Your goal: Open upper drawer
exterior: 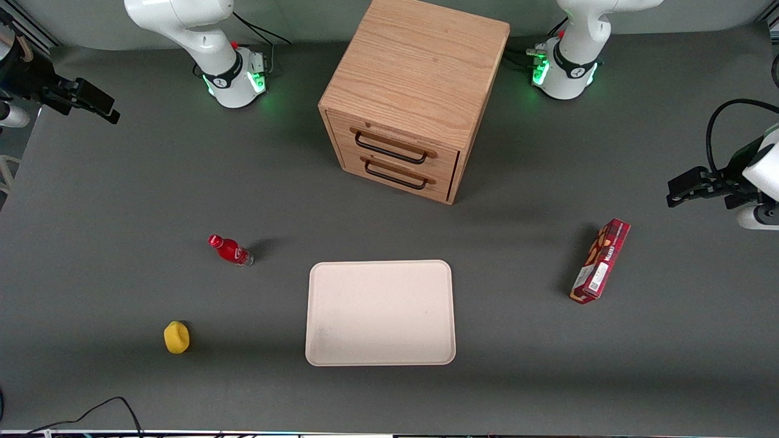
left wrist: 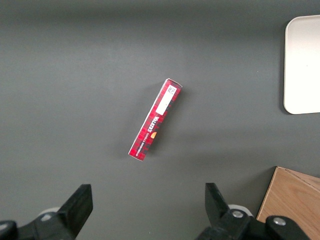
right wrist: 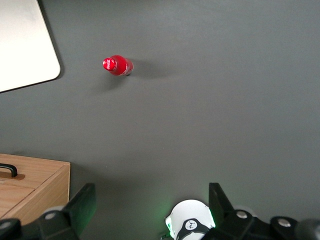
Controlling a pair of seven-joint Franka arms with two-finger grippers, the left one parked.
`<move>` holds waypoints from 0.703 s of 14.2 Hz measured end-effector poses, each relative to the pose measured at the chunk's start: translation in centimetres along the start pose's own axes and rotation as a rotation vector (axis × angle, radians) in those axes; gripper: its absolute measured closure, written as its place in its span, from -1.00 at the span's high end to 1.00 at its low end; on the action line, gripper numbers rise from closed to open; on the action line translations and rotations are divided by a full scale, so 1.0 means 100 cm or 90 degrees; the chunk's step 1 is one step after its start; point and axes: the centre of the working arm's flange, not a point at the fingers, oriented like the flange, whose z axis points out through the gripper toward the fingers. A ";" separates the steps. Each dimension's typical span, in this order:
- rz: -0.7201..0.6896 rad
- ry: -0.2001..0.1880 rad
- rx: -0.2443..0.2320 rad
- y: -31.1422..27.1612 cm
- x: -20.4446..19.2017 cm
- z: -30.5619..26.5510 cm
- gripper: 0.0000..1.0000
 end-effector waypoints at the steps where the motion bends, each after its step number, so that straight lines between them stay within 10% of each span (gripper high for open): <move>1: 0.000 -0.001 0.000 0.000 0.000 0.000 1.00; 10: -0.112 0.016 0.009 -0.022 -0.007 -0.016 1.00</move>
